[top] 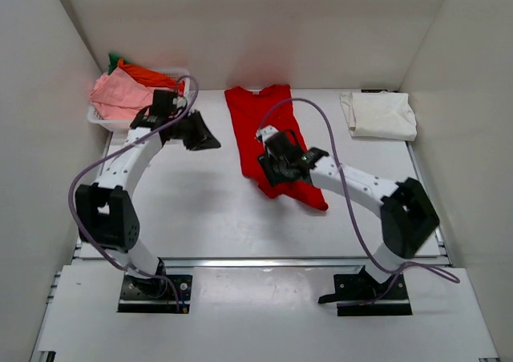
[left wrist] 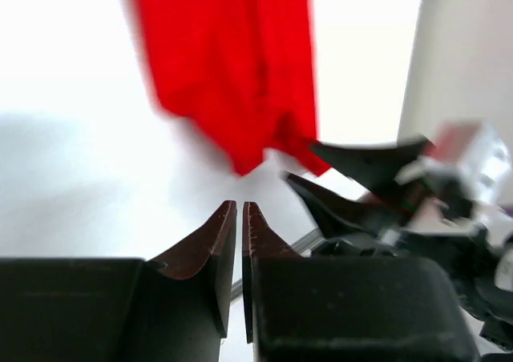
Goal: Fold and stack the t-shirts
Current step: Rotate the tshirt 90 degrees
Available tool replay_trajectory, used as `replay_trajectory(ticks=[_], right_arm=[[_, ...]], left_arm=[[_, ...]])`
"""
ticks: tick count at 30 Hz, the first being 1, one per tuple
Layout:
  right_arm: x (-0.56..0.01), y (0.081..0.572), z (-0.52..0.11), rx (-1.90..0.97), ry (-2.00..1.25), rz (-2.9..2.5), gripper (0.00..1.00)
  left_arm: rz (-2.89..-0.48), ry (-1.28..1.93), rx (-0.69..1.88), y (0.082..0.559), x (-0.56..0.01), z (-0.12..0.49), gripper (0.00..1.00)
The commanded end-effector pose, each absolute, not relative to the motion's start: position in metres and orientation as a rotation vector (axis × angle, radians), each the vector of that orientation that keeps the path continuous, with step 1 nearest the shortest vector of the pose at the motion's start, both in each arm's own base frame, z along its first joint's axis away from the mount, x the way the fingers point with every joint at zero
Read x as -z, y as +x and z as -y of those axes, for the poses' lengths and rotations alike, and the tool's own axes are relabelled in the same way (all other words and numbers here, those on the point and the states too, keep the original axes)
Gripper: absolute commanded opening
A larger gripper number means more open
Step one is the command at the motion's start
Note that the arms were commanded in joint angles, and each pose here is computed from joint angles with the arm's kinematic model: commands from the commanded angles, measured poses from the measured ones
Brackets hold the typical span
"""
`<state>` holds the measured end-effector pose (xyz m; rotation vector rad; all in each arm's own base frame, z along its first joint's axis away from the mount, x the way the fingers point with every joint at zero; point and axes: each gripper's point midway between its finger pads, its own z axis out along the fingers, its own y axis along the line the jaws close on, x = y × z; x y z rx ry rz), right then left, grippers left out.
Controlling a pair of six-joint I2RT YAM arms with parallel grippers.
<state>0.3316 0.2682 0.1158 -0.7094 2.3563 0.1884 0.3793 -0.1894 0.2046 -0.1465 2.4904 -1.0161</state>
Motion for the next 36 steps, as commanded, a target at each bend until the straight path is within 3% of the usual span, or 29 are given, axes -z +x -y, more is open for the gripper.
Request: replay_trajectory(ticks=[1,9,20,23,25,27,30,31,36], right_arm=[[-0.103,0.316,-0.255,-0.218,-0.597,-2.305,0.43],[-0.064,0.288,-0.264,-0.313,-0.647,-2.28,0.45],[-0.058,0.294,-0.29,-0.291,-0.739,-2.212,0.47],[-0.052,0.3,-0.291,-0.247,-0.758,-2.21,0.54],[-0.046,0.305,-0.293,-0.225,-0.769,-2.21,0.53],[-0.047,0.312,-0.293,-0.2,-0.755,-2.206,0.48],[-0.045,0.317,-0.288,-0.172,-0.748,-2.207,0.2],[-0.047,0.315,-0.291,-0.186,-0.743,-2.204,0.01],[-0.053,0.297,-0.288,-0.215,-0.724,-2.267,0.01]], left_arm=[[-2.456,-0.178,1.013,0.365,-0.183,0.169,0.2],[-2.529,-0.188,0.998,0.306,-0.144,0.162,0.2],[-2.553,-0.197,0.988,0.301,-0.135,0.159,0.19],[-2.551,-0.198,0.989,0.303,-0.134,0.159,0.2],[-2.56,-0.188,0.99,0.302,-0.132,0.161,0.2],[-2.558,-0.193,0.993,0.304,-0.133,0.159,0.2],[-2.564,-0.196,0.993,0.303,-0.131,0.158,0.2],[-2.56,-0.194,0.994,0.304,-0.132,0.158,0.2],[-2.574,-0.188,0.991,0.299,-0.128,0.157,0.2]])
